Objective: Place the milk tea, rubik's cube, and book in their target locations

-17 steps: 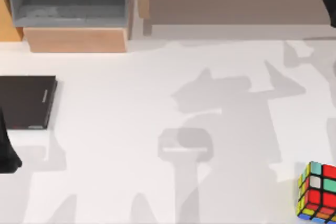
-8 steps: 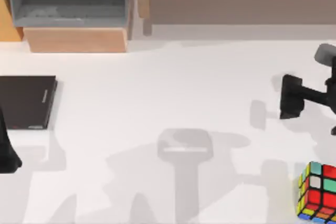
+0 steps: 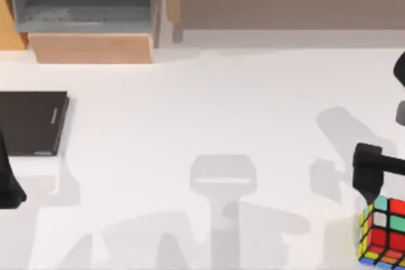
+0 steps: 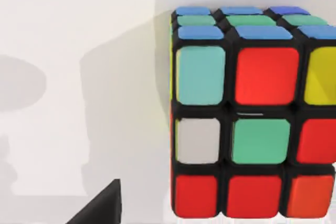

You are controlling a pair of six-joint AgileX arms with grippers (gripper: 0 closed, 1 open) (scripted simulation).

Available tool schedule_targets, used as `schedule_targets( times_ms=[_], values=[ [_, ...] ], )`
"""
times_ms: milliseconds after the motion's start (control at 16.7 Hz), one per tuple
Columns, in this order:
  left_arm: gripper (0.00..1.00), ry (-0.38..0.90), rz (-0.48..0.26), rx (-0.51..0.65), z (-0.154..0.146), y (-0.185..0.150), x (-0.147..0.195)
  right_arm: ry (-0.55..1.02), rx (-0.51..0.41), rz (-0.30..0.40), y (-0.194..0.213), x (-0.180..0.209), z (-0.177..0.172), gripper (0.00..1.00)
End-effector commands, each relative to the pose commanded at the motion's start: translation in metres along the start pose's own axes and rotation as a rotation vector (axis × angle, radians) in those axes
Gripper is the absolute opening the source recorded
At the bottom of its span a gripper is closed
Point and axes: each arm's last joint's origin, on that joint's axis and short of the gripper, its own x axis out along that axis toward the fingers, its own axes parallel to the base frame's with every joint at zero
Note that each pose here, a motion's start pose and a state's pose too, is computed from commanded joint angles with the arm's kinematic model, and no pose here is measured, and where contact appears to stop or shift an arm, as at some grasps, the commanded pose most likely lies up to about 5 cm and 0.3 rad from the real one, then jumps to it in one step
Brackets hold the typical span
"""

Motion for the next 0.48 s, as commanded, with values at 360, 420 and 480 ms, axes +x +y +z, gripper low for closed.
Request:
schedule_targets(
  times_ms=[360,420,480],
  values=[
    [1.00,0.000,0.000,0.000,0.000,0.000,0.000,0.001,0.002,0.000,0.000,0.001,0.001,1.00],
    [1.00,0.000,0.000,0.000,0.000,0.000,0.000,0.005,0.001,-0.004,0.000,0.006,0.001,1.00],
    [1.00,0.000,0.000,0.000,0.000,0.000,0.000,0.009,0.000,-0.007,0.000,0.012,0.001,1.00]
  ],
)
